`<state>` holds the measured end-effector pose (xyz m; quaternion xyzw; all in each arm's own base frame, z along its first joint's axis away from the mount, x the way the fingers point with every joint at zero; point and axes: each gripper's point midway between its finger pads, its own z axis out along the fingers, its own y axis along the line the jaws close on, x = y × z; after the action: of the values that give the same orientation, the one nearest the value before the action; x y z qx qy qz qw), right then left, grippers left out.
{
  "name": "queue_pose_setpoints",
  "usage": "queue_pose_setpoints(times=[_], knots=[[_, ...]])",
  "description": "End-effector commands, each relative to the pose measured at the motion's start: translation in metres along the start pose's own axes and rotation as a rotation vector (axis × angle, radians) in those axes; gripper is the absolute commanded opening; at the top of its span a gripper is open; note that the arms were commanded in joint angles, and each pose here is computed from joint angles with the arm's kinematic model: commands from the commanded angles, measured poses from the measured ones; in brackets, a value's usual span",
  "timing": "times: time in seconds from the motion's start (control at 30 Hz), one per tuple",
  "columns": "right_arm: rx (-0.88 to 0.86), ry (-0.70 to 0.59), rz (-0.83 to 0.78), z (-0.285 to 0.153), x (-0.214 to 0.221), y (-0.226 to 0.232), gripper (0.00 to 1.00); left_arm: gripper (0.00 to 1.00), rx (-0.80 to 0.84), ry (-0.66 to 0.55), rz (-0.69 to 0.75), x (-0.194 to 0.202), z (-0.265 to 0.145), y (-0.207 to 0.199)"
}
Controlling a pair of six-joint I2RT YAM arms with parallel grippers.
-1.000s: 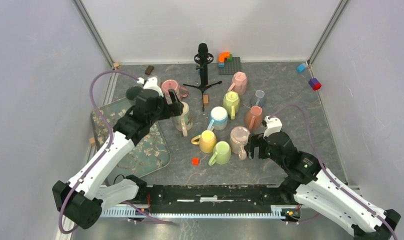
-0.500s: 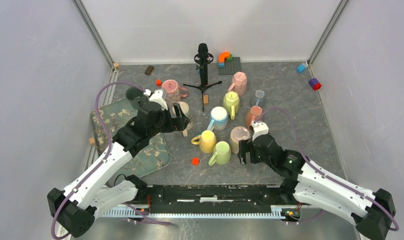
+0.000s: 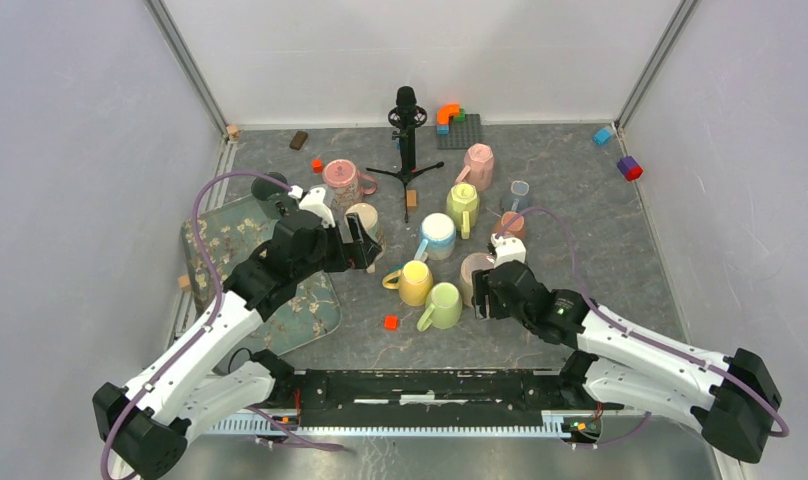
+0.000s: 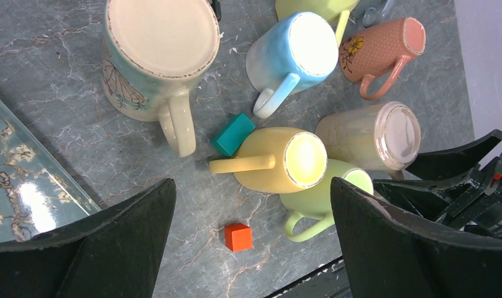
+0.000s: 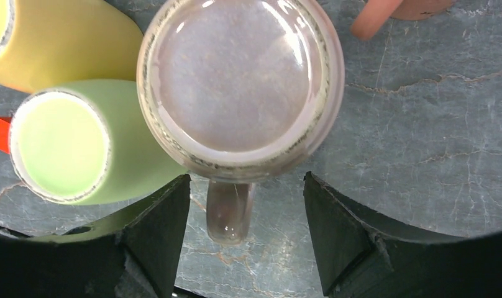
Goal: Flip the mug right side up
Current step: Turn over the cup at the center of the board.
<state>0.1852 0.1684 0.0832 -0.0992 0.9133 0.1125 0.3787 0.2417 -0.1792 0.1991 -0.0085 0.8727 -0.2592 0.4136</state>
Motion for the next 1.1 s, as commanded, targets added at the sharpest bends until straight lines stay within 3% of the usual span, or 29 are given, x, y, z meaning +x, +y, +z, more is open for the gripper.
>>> queue_pose_setpoints(times=[0.0,0.27,0.57,0.73,1.07], knots=[[-0.002,-0.052,0.028,0.001,-0.024,0.010,0.72,1.00,0.050,-0.041,-0.033,-0.010,-0.005,-0.012],[0.019,-0.058,0.030,0.002,-0.025,0.008,0.58,1.00,0.100,-0.020,-0.048,-0.006,-0.008,-0.021],[0.038,-0.031,0.004,0.005,-0.016,0.003,0.23,1.00,0.137,-0.023,-0.065,-0.006,-0.015,-0.027],[0.053,-0.081,0.009,-0.006,-0.035,0.001,0.01,1.00,0.200,-0.007,-0.092,-0.002,-0.019,-0.038],[0.030,-0.264,0.074,-0.048,-0.094,0.002,0.00,1.00,0.354,0.017,-0.178,-0.003,-0.027,-0.068]])
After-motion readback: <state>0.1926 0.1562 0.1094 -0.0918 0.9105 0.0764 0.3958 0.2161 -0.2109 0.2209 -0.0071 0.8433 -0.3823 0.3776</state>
